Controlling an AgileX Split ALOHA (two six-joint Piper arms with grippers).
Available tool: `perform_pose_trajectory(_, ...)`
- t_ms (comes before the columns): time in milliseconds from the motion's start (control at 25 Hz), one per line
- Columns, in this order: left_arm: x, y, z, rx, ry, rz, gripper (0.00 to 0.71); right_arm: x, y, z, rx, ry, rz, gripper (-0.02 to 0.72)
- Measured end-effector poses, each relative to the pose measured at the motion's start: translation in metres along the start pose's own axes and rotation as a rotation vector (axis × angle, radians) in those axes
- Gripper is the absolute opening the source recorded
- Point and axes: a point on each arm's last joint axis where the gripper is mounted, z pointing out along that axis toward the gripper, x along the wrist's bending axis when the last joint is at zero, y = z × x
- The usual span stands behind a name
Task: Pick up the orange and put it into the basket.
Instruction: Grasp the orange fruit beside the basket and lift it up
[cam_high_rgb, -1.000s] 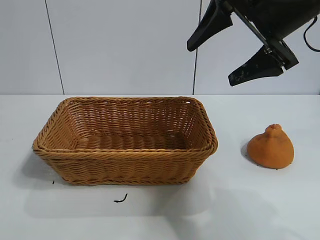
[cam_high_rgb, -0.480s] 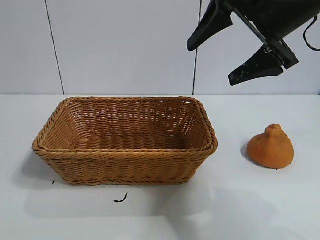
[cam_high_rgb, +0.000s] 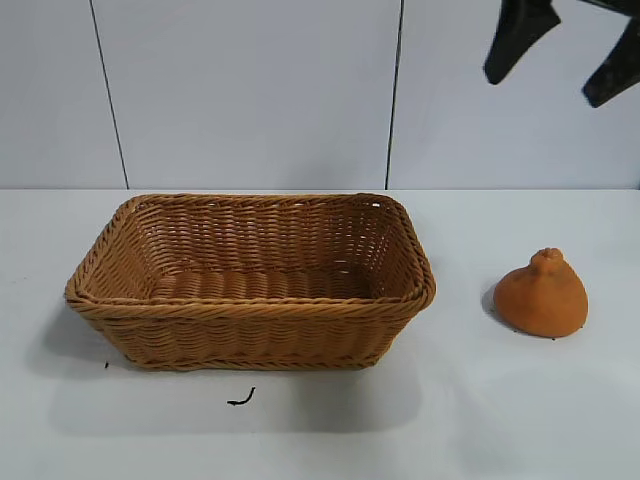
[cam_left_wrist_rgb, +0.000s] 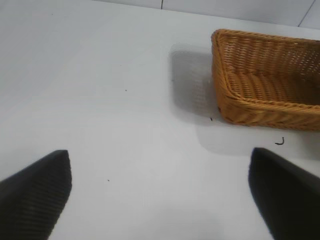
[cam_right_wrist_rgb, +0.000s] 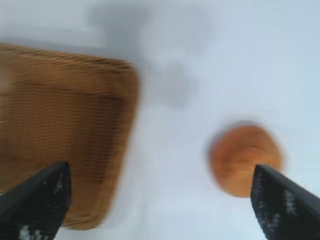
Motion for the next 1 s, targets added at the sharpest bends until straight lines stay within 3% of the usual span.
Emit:
perform_pose_trajectory(320, 0.0, 0.0, 0.0, 0.0, 0.001, 0.001, 0.692, -0.026, 0.0, 0.041, 0.093, -0.064, 0.033, 0.696)
perform_pose_trajectory(720, 0.0, 0.0, 0.0, 0.0, 0.001, 0.001, 0.692, -0.043, -0.028, 0.151, 0.367, -0.062, 0.069, 0.696)
perform_pose_trajectory(1000, 0.0, 0.0, 0.0, 0.0, 0.001, 0.001, 0.692, -0.047, -0.044, 0.188, 0.442, -0.049, 0.096, 0.696)
